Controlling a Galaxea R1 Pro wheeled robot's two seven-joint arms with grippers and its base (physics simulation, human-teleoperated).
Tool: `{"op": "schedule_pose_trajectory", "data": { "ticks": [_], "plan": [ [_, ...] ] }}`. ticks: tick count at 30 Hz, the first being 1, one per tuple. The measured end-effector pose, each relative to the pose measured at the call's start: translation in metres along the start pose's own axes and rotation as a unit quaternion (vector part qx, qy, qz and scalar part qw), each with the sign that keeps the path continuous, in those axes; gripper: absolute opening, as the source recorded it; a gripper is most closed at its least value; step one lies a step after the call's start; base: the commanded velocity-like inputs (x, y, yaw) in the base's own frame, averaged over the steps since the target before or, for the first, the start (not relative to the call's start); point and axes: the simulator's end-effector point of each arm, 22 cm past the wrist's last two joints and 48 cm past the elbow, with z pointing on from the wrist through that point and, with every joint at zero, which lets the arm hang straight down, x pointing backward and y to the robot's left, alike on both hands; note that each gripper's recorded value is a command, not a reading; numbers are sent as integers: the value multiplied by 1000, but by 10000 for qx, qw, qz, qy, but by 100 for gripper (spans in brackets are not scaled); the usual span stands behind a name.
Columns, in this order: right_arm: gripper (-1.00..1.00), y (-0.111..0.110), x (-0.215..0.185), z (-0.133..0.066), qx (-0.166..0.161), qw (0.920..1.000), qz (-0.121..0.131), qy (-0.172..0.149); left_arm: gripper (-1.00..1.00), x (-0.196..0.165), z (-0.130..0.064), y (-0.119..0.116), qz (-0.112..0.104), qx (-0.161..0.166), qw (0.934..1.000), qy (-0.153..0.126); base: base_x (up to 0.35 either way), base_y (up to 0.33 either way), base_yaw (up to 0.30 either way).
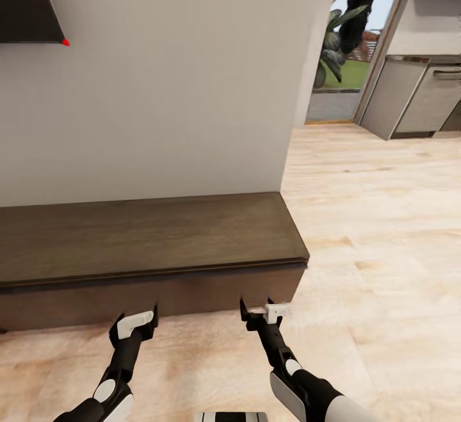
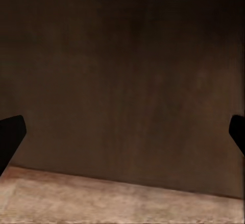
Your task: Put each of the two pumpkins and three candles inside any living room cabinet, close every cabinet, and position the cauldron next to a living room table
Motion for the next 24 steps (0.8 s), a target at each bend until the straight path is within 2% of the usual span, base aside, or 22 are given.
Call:
{"op": "schedule_pose_trajectory", "data": {
  "ticks": [16,21,24],
  "plan": [
    [100,0,-1,1,1,10000,6,-6,100,-6,0,-8,-61,72,9999,-34,-325,0,0],
    [100,5,8,2,-56,9996,8,270,100,-22,0,-21,-196,187,9995,-143,-327,0,0],
    [100,12,9,3,-122,9992,34,389,100,-27,0,-27,-178,266,9995,-77,-332,0,0]
  ]
}}
